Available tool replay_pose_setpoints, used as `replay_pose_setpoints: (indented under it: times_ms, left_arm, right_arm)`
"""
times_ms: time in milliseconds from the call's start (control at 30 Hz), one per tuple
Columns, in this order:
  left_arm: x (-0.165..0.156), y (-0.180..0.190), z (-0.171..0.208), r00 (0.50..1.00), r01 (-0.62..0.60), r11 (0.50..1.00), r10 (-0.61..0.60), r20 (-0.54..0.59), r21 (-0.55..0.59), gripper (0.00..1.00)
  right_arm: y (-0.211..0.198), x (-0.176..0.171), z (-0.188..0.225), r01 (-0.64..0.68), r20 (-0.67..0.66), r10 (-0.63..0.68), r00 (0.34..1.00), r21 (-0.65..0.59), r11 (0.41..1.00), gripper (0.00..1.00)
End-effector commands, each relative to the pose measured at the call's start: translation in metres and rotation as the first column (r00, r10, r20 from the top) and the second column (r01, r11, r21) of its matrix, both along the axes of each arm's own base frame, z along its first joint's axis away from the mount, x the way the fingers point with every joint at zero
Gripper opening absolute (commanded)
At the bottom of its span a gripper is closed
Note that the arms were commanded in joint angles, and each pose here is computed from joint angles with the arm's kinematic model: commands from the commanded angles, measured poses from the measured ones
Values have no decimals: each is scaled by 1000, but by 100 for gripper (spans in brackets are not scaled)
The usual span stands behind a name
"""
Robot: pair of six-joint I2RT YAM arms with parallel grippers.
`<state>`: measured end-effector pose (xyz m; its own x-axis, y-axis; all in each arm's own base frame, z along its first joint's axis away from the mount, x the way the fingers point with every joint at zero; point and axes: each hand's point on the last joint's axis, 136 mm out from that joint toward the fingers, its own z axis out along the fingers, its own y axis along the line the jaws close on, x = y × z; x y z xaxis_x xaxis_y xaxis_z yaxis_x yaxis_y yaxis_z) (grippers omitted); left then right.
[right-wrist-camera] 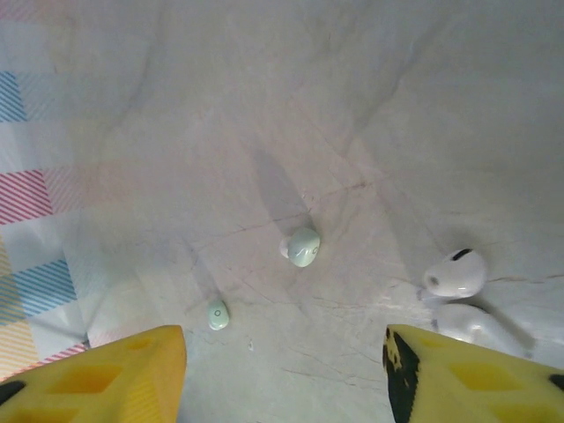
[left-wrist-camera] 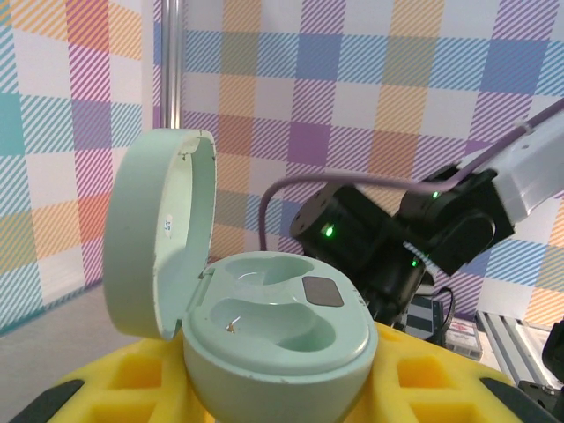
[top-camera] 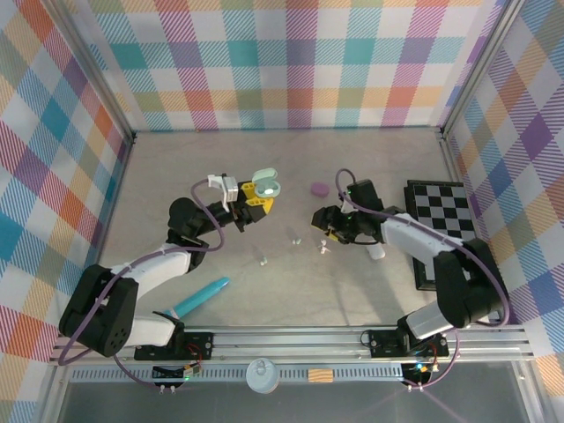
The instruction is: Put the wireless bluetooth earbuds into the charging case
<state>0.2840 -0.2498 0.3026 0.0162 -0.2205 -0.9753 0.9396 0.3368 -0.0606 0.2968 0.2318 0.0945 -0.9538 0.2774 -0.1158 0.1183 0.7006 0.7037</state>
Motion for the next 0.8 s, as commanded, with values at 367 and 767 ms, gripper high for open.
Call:
replay_pose_setpoints:
  times_ms: [367,767]
  left_arm:
    - [-11,8,12,997,-9,1000,9,71,-2,32]
    - [-12,8,12,997,-22,1000,20,79,22,32]
  right_arm:
    - [56,19,-35,27,-99,-20,995,73,997,52]
    - [69,17,-52,16,-139,-5,990,77,997,52]
